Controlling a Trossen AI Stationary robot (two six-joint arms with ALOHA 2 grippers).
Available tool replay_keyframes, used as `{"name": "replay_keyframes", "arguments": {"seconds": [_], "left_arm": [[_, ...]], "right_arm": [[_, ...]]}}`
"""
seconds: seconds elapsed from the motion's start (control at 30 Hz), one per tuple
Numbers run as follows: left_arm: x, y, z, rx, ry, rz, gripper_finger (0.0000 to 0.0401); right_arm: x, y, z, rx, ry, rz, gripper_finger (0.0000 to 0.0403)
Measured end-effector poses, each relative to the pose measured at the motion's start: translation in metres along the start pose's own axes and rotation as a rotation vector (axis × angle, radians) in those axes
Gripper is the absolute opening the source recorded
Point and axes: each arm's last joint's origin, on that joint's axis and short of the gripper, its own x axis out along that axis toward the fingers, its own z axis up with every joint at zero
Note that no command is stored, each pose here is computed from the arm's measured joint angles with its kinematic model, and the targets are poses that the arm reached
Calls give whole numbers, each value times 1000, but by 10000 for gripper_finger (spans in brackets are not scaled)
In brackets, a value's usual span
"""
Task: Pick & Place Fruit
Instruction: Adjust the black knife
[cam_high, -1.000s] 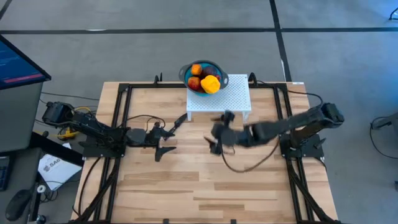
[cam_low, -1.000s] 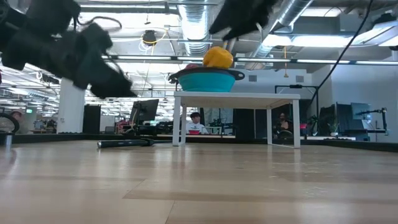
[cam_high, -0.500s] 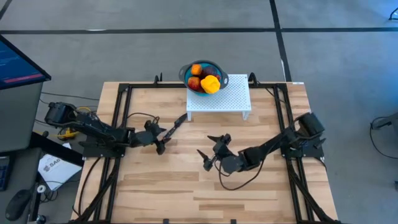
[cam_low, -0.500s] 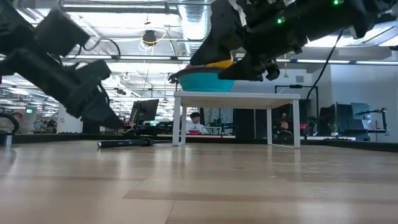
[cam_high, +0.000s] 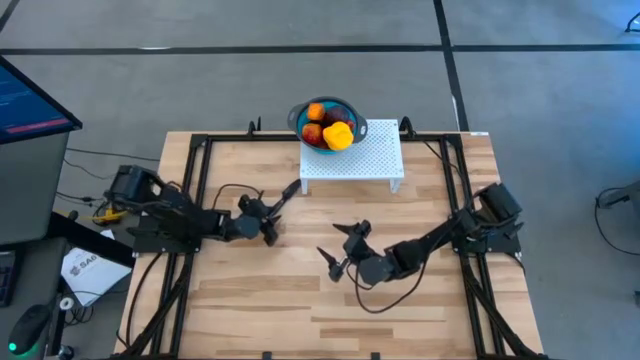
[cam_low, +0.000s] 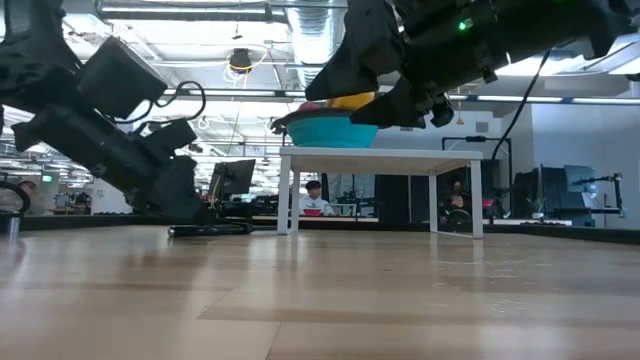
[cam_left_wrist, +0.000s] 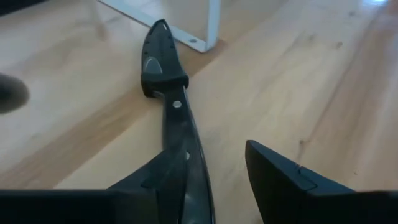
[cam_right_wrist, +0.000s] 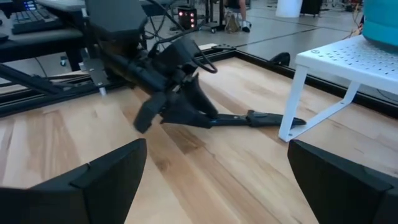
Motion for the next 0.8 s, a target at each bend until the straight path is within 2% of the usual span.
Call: {"name": "replay_keyframes", "arguments": {"seconds": [0.17, 0.37, 0.47, 0.6, 0.7, 0.8], "left_arm": [[2, -4, 4, 1, -11, 14, 151], [-11, -9, 13, -14, 45, -165, 156], [-20, -7, 19, -15, 48, -193, 165], [-28, -5, 27, -29, 14, -195, 188], [-28, -4, 29, 27, -3, -190, 216], [-24, -3, 24, 55, -4, -123, 249]], "right_arm": [[-4, 2, -1, 2, -7, -2, 383], [-5, 3, -1, 4, -10, -8, 383], [-5, 3, -1, 3, -10, -8, 383], [-3, 1, -1, 0, -7, -17, 383], [-1, 0, 0, 1, -7, -24, 383], [1, -2, 0, 3, -8, -31, 383]]}}
